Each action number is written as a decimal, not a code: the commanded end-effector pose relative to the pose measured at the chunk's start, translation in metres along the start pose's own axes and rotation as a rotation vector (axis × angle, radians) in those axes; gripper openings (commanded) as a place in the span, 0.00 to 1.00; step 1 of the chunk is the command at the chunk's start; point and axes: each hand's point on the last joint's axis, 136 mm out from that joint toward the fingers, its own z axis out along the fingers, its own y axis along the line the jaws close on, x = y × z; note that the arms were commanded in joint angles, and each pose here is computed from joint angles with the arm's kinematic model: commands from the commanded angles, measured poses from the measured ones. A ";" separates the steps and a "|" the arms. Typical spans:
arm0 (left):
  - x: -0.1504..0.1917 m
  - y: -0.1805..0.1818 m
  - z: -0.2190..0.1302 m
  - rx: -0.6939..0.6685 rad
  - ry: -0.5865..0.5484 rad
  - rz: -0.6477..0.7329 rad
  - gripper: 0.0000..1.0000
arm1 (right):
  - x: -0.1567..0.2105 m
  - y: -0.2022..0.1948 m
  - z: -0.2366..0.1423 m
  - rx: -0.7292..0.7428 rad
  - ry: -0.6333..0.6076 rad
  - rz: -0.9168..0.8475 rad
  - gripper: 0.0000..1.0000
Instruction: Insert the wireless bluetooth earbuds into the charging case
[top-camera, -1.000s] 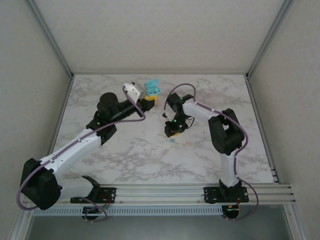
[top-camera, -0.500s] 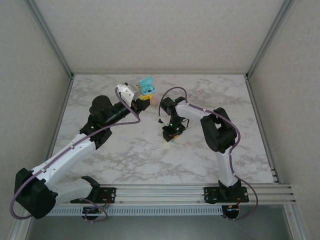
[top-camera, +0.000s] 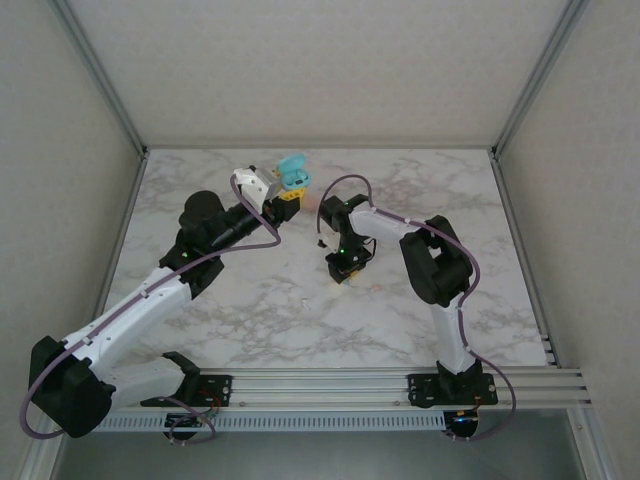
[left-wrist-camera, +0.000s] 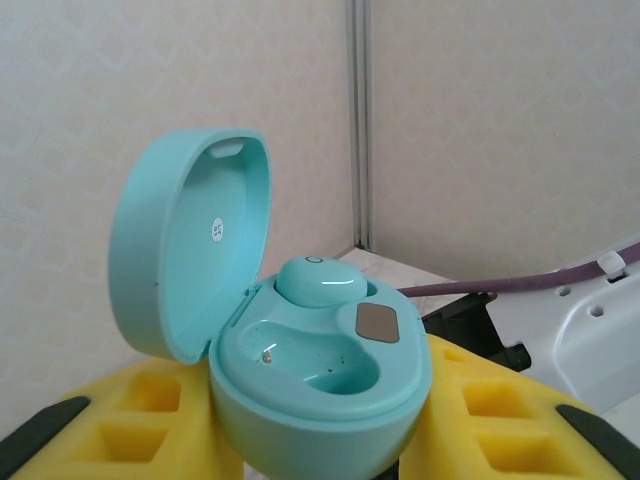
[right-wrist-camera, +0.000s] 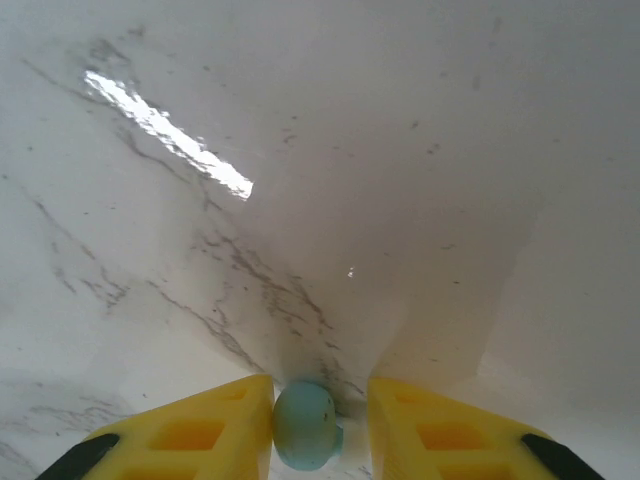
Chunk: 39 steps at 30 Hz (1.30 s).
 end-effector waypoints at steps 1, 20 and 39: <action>-0.005 0.000 -0.001 -0.003 -0.014 0.013 0.24 | 0.003 -0.010 -0.001 0.056 0.024 0.077 0.30; -0.001 -0.001 0.002 0.005 -0.008 0.005 0.24 | -0.007 -0.031 -0.013 0.045 -0.034 0.299 0.33; 0.001 -0.001 0.004 0.008 -0.001 0.003 0.24 | 0.005 -0.023 0.001 0.054 0.048 0.292 0.31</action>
